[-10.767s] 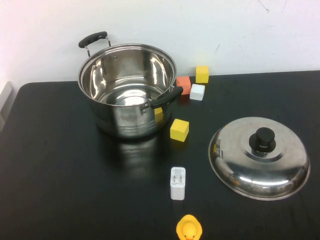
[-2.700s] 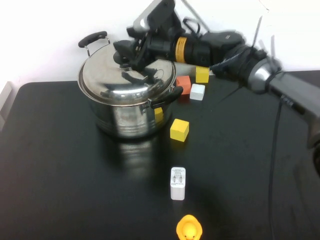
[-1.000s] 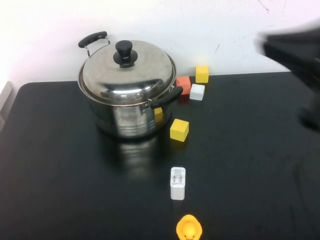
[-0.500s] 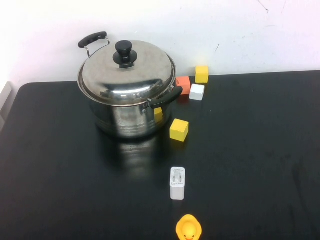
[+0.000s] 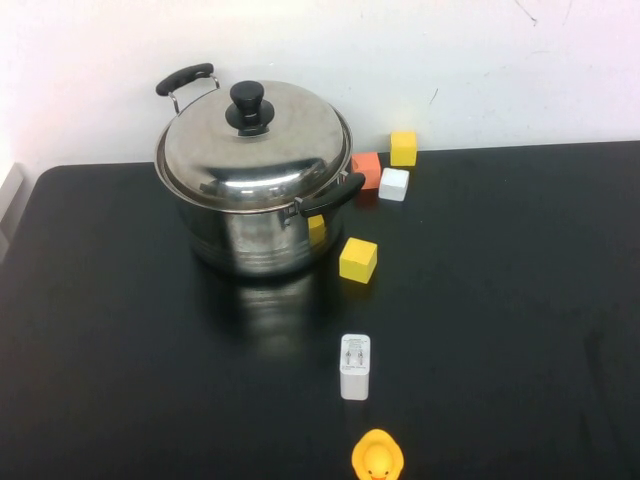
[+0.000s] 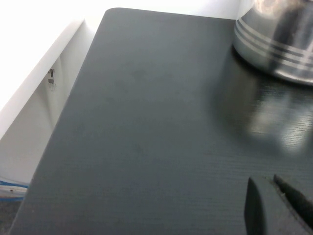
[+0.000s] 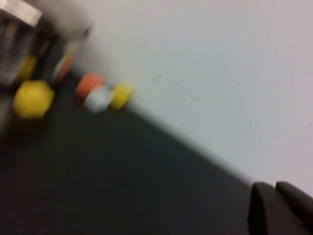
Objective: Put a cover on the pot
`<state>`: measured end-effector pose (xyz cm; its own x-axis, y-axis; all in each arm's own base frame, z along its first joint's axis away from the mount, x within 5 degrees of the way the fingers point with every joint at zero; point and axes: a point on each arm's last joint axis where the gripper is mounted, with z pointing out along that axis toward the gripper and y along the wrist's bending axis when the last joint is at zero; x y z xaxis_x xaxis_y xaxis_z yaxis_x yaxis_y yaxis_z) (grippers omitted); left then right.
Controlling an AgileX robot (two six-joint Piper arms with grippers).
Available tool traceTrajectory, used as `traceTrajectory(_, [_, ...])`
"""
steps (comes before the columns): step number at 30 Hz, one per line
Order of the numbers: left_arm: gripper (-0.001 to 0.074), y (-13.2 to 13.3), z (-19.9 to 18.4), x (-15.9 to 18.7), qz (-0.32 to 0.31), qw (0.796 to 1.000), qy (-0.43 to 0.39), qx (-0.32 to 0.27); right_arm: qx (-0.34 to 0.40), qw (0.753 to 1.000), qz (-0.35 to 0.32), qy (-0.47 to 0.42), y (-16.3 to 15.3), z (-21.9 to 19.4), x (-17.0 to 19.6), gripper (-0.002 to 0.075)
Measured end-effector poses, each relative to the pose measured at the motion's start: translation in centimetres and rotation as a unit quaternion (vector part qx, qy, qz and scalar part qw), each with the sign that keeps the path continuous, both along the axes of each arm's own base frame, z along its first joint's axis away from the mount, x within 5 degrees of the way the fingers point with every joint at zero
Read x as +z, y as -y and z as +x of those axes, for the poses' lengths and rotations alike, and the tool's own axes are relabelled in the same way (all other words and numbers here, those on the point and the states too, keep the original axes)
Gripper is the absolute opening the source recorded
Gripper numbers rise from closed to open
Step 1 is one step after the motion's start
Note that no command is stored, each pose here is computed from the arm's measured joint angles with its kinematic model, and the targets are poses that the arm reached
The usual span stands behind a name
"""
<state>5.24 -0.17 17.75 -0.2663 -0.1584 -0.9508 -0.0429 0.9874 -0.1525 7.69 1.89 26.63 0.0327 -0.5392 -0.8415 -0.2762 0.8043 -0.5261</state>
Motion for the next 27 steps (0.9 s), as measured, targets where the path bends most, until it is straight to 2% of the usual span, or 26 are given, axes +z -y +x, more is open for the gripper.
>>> traceTrajectory(3, [-0.0002,0.0,0.0,0.0,0.0,1.0,0.0,0.0,0.02,0.997,0.001,-0.073,-0.2,-0.7,-1.7,0.0012])
traceTrajectory(7, [-0.0002,0.0,0.0,0.0,0.0,1.0,0.0,0.0,-0.008,0.995,0.016,-0.095,0.2,-1.5,-3.9,0.0012])
traceTrajectory(16, [-0.0002,0.0,0.0,0.0,0.0,1.0,0.0,0.0,-0.167,0.985,0.029,-0.031,2.3,-2.2,-8.0,0.0012])
traceTrajectory(27, [-0.0002,0.0,0.0,0.0,0.0,1.0,0.0,0.0,-0.204,0.971,0.109,-0.06,2.6,-2.3,-8.9,0.0012])
